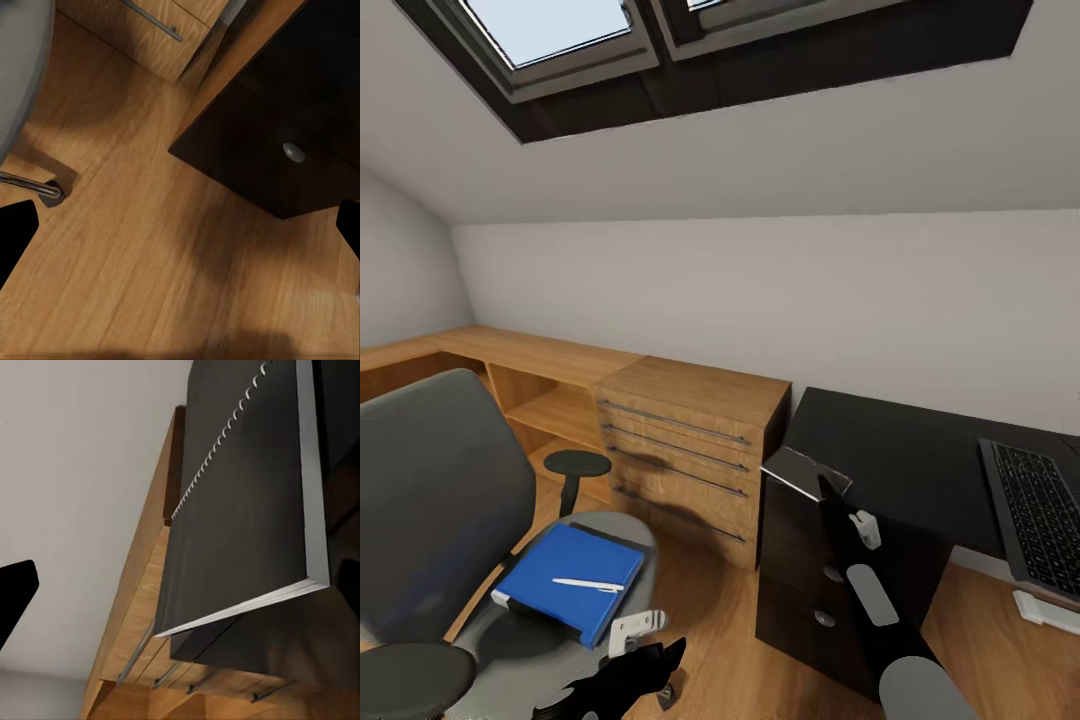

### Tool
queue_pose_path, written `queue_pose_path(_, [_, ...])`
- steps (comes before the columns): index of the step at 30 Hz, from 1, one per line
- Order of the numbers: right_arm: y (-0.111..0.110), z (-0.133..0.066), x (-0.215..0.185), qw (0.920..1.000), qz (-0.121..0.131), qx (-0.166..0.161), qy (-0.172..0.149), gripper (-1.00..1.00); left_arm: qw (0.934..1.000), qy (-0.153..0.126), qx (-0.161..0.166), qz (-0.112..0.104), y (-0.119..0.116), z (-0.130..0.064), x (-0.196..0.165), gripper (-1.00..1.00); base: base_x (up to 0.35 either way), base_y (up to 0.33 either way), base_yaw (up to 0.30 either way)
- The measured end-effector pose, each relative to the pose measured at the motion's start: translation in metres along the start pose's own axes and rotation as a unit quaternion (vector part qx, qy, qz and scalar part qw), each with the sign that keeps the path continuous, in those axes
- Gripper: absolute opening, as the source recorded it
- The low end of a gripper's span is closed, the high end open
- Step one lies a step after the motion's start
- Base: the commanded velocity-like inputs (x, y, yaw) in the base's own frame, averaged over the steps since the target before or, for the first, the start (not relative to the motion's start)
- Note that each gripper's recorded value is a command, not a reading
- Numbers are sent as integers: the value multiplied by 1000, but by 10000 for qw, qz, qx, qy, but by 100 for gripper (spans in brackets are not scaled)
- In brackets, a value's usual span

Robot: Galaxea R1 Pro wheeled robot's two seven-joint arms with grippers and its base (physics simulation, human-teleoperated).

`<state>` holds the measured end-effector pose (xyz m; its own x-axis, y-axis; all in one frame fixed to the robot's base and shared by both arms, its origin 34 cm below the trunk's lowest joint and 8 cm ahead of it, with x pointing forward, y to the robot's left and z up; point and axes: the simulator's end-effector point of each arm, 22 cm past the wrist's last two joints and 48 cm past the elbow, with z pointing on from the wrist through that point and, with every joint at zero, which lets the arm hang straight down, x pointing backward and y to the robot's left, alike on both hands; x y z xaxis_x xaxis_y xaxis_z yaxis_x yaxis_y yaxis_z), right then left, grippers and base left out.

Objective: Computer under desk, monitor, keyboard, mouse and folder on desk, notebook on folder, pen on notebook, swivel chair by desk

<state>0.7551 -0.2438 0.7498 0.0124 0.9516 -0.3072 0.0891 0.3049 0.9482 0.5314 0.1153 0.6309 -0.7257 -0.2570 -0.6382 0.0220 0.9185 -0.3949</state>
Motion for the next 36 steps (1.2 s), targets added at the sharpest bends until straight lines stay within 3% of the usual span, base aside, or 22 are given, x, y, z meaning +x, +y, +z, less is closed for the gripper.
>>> queue_pose_path(25, [-9,-2,10,9999,-29,103,111,100,10000,-1,-22,1,1,0,0,100,-91,0,0])
queue_pose_path(34, [-26,-7,25,9991,-9,321,279,100,10000,25,-29,-7,1,-2,-1,100,-2,0,0])
queue_pose_path(36, [-30,-10,30,9985,-29,410,350,100,9998,175,-66,-30,3,0,10,100,0,0,0])
